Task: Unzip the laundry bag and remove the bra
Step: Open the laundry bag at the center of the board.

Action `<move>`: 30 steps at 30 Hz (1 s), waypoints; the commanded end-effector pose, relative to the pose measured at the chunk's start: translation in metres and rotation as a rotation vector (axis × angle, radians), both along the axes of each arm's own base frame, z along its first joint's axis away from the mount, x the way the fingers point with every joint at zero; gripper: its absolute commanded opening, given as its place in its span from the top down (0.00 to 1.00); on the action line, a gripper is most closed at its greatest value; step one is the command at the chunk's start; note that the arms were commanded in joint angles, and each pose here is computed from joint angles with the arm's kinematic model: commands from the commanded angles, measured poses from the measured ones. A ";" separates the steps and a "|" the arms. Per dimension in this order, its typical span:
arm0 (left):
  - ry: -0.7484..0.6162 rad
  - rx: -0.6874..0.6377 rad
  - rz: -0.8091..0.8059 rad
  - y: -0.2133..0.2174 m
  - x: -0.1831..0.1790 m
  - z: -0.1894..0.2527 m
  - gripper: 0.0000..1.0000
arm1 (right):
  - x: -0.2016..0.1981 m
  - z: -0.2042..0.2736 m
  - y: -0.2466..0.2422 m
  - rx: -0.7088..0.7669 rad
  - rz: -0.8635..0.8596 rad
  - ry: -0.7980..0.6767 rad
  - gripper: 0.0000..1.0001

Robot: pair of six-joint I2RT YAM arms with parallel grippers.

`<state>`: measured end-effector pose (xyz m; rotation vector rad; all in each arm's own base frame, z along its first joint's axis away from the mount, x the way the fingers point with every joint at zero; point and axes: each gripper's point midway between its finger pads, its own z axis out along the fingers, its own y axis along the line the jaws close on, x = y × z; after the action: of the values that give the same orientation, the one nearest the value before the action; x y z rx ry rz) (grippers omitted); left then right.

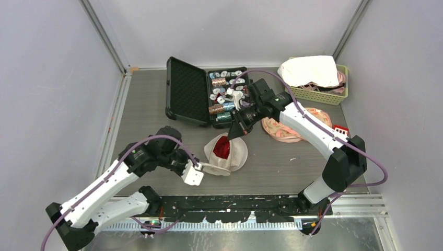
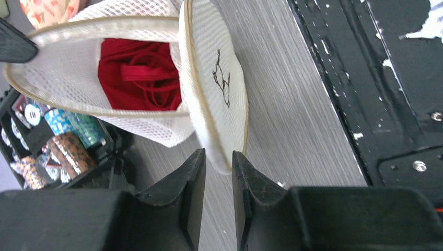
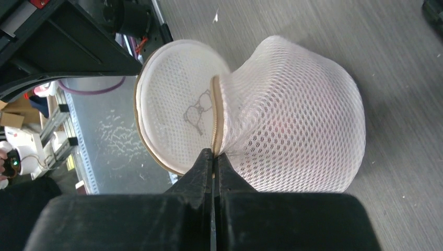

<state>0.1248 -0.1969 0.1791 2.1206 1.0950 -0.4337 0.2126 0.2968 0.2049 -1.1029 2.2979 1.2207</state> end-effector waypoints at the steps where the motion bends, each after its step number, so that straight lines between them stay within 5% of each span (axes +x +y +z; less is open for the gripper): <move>1: -0.001 0.056 0.105 0.032 -0.008 -0.006 0.73 | 0.017 0.043 0.013 0.118 -0.042 -0.109 0.99; 9: 0.039 -0.194 0.504 0.030 0.036 0.035 0.69 | 0.031 0.044 0.022 0.160 -0.149 -0.047 0.99; 18: 0.139 -0.222 0.533 0.008 0.049 0.030 0.56 | 0.070 -0.013 -0.038 0.058 -0.413 0.140 0.99; 30: 0.319 -0.131 0.448 -0.037 0.066 -0.010 0.63 | 0.029 -0.073 -0.071 -0.078 -0.394 0.245 0.98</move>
<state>0.1743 -0.2085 0.1521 1.7005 1.7278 -0.5778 0.2529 0.2276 0.1290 -0.4532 2.6261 1.1613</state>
